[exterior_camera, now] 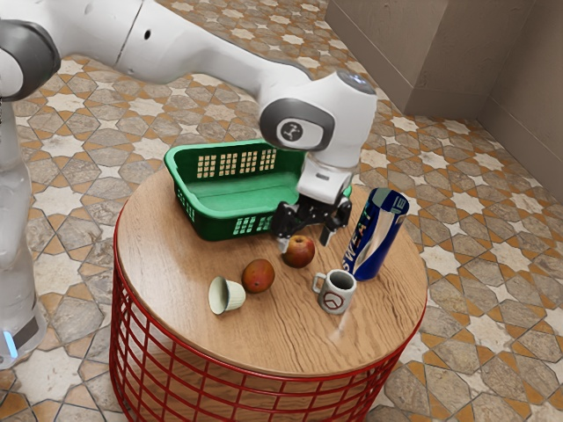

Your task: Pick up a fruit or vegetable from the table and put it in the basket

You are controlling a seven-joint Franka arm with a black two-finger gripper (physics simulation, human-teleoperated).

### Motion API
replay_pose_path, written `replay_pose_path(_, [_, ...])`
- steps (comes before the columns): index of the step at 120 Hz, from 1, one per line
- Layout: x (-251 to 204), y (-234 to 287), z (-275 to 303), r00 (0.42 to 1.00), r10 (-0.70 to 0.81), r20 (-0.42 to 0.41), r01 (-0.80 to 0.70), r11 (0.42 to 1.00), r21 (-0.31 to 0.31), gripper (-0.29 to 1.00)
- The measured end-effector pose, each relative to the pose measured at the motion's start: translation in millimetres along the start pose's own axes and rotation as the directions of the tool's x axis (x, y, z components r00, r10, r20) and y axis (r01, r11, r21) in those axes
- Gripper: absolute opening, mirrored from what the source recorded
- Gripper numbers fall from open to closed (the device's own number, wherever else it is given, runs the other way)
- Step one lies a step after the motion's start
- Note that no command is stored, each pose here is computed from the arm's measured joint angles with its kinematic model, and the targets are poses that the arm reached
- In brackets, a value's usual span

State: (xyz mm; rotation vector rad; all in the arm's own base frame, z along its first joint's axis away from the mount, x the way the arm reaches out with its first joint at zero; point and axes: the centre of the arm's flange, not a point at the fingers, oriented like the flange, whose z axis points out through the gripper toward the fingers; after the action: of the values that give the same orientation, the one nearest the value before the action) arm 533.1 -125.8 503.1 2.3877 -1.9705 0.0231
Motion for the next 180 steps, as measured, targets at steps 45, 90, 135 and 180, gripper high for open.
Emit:
replay_pose_path(45, [-28,-41,21,0.999,-0.036,0.002,0.036,0.999,-0.025,0.70])
replay_pose_path(90, [-39,-56,37,0.999,-0.036,0.018,0.037,0.999,-0.033,0.70])
replay_pose_path(135, [-53,-67,53,0.998,-0.053,0.020,0.054,0.998,-0.041,0.70])
replay_pose_path(180, [-53,-73,68,0.999,-0.052,0.016,0.052,0.998,-0.047,0.70])
